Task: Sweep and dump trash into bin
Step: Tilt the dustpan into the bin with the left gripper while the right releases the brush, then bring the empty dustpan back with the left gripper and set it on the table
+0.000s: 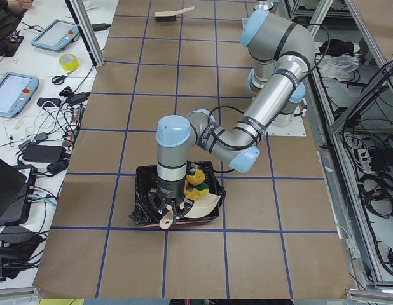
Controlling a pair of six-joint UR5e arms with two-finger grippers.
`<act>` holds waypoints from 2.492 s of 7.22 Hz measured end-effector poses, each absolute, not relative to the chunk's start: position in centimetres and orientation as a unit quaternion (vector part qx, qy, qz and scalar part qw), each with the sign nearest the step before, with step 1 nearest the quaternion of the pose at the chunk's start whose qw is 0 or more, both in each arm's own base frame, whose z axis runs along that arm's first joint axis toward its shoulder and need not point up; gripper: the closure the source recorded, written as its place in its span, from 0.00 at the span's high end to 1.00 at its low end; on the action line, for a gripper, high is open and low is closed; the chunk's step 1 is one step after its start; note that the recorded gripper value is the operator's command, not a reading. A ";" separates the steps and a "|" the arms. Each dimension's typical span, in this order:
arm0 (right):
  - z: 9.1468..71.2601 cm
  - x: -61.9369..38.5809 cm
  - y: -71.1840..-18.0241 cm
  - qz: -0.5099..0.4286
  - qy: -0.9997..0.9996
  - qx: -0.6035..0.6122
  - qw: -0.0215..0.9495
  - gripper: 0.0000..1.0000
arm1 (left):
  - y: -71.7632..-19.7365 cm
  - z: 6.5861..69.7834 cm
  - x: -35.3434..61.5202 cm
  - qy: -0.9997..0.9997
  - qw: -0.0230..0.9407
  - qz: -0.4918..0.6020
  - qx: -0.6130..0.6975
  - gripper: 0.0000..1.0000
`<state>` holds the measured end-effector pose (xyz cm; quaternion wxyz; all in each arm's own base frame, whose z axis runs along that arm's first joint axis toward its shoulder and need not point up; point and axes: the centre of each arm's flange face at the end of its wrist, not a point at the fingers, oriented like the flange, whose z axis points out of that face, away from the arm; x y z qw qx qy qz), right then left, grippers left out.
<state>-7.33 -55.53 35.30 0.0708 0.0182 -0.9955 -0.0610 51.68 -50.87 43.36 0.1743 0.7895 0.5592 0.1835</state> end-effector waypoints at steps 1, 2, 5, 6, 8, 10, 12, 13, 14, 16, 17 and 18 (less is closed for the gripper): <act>38.5 -6.4 -54.7 -0.056 -0.996 0.021 0.072 1.00 | -50.9 43.1 51.5 0.558 0.181 0.187 0.788 0.00; 41.6 -4.7 -53.8 -0.054 -0.996 0.028 0.072 1.00 | -50.9 42.6 51.4 0.557 0.194 0.192 0.785 0.00; 47.3 5.5 -52.3 -0.022 -0.998 -0.013 0.054 1.00 | -50.5 42.8 50.7 0.552 0.202 0.210 0.781 0.00; 48.7 9.5 -52.0 -0.004 -0.999 -0.027 0.042 1.00 | -50.7 43.2 50.5 0.541 0.198 0.201 0.792 0.00; 50.6 14.3 -51.4 0.033 -0.999 -0.007 0.037 1.00 | -51.2 45.4 49.6 0.532 0.153 0.146 0.820 0.00; 50.7 15.8 -51.6 0.056 -0.998 0.004 0.032 1.00 | -53.3 49.4 46.2 0.557 0.087 0.084 0.822 0.00; 50.1 16.1 -52.0 0.053 -0.998 0.002 0.029 1.00 | -58.2 49.5 38.6 0.575 0.049 0.046 0.815 0.00; 50.1 16.1 -52.2 0.055 -0.998 0.001 0.028 1.00 | -61.0 48.6 34.2 0.584 0.038 0.031 0.810 0.00; 50.2 16.0 -52.3 0.056 -0.998 0.001 0.028 1.00 | -63.7 47.1 29.8 0.594 0.026 0.017 0.804 0.00; 50.5 16.0 -52.2 0.058 -0.998 0.003 0.027 1.00 | -68.2 42.3 21.8 0.613 0.000 0.003 0.790 0.00; 50.8 16.0 -52.0 0.061 -0.998 0.003 0.027 1.00 | -70.3 39.6 17.4 0.619 -0.008 -0.005 0.785 0.00; 51.0 16.1 -51.9 0.063 -0.998 0.002 0.024 1.00 | -72.0 36.9 13.7 0.632 -0.014 -0.008 0.775 0.00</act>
